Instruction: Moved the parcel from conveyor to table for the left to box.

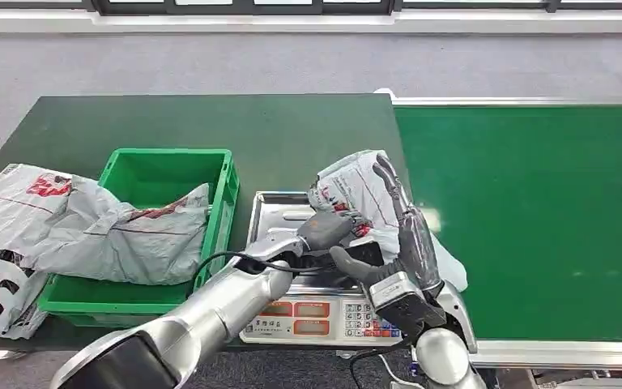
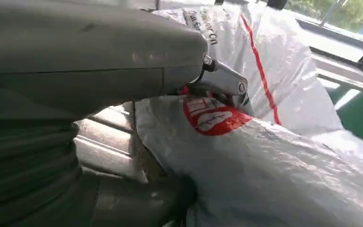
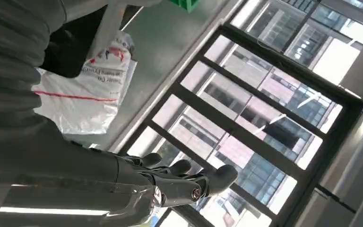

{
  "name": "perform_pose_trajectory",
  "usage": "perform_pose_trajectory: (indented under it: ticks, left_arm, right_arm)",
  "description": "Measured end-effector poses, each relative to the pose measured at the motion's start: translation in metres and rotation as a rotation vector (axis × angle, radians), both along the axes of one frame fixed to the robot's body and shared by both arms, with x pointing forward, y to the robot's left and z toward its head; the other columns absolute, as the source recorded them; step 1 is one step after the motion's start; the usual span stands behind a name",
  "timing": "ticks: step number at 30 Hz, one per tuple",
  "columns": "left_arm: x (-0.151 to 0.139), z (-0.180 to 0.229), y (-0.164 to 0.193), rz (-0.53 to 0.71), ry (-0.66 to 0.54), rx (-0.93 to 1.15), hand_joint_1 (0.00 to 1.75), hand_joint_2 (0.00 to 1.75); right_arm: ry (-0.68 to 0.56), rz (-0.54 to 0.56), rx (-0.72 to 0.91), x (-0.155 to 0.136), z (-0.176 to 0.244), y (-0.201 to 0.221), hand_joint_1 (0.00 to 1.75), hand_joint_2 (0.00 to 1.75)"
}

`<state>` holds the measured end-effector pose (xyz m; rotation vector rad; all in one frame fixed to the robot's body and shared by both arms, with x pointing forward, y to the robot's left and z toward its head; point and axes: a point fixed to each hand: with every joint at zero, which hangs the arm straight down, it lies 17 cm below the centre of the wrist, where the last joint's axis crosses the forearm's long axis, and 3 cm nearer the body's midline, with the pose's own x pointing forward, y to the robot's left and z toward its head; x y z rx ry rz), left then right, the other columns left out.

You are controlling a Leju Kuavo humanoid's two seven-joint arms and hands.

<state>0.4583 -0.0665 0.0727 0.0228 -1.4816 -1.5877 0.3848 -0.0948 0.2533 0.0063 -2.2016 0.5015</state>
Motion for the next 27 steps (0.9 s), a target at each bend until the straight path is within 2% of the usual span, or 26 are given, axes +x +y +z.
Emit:
perform_pose_trajectory:
  ticks: [11,18,21,23,24,26,27]
  left_arm:
    - [0.007,-0.008,0.013,0.063,-0.028,-0.005,1.75,1.75]
    - [0.022,-0.006,0.029,0.13,-0.071,-0.014,1.75,1.75]
    - [0.036,0.006,0.042,0.184,-0.124,-0.058,1.75,1.75]
    - [0.057,0.025,0.064,0.247,-0.23,-0.07,1.75,1.75]
    - [0.07,0.04,0.077,0.285,-0.325,-0.06,1.75,1.75]
    - [0.101,0.094,0.115,0.386,-0.59,-0.025,1.75,1.75]
    - [0.112,0.113,0.134,0.418,-0.66,-0.008,1.75,1.75]
  right_arm:
    - [-0.006,0.0,0.009,0.001,0.005,-0.001,0.0,1.75]
    - [-0.023,0.001,0.025,0.006,0.012,-0.002,0.0,1.75]
    - [-0.02,-0.003,0.026,0.007,0.011,-0.002,0.0,1.75]
    - [-0.019,-0.009,0.028,0.006,0.01,-0.004,0.0,1.75]
    - [-0.017,-0.014,0.029,0.006,0.008,-0.004,0.0,1.75]
    - [-0.006,-0.03,0.032,0.004,0.003,-0.007,0.0,1.75]
    - [-0.001,-0.037,0.034,0.004,0.001,-0.008,0.0,1.75]
